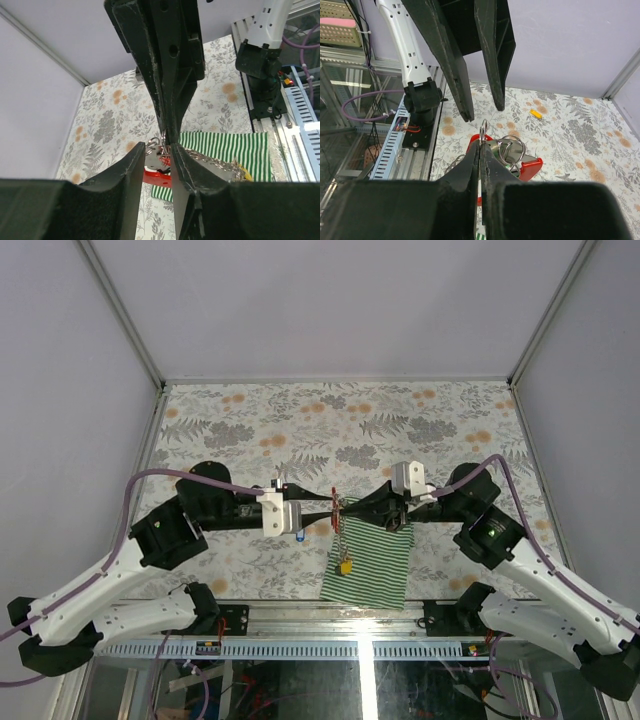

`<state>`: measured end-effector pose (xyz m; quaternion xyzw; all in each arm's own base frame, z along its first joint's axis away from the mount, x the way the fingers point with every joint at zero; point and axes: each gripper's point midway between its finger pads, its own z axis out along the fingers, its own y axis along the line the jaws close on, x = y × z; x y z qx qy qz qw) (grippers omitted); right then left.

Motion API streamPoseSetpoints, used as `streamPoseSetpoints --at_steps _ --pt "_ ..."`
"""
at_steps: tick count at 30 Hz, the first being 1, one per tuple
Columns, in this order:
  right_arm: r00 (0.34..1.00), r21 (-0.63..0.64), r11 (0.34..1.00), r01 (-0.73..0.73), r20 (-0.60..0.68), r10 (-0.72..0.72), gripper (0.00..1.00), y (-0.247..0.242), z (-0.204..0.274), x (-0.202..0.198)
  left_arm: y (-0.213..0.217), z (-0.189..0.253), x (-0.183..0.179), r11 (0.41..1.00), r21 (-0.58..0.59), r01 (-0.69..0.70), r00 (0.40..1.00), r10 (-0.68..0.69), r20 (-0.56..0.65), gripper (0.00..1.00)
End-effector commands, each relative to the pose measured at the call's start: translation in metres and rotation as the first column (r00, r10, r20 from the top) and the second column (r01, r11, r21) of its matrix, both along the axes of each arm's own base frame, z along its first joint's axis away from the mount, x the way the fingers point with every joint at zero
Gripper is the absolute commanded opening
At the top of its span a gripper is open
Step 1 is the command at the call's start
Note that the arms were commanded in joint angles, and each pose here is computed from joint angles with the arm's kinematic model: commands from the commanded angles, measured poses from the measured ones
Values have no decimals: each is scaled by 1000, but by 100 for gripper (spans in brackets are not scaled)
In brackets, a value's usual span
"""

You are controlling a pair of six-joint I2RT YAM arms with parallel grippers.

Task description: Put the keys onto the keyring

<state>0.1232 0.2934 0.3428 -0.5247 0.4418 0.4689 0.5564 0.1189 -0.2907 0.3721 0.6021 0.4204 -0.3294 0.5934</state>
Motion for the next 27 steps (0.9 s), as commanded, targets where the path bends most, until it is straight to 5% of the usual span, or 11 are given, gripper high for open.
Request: streamPoseSetpoints --at_steps 1,14,27 --pt "992 95 995 -35 125 23 0 -8 47 -15 0 15 -15 997 -13 78 996 -78 50 28" --pt "991 90 995 -48 129 36 0 -10 51 -18 2 9 -13 997 26 72 996 -73 48 27" --pt "990 95 994 -46 134 33 0 -11 52 -19 -4 6 -8 996 49 73 996 -75 44 16"
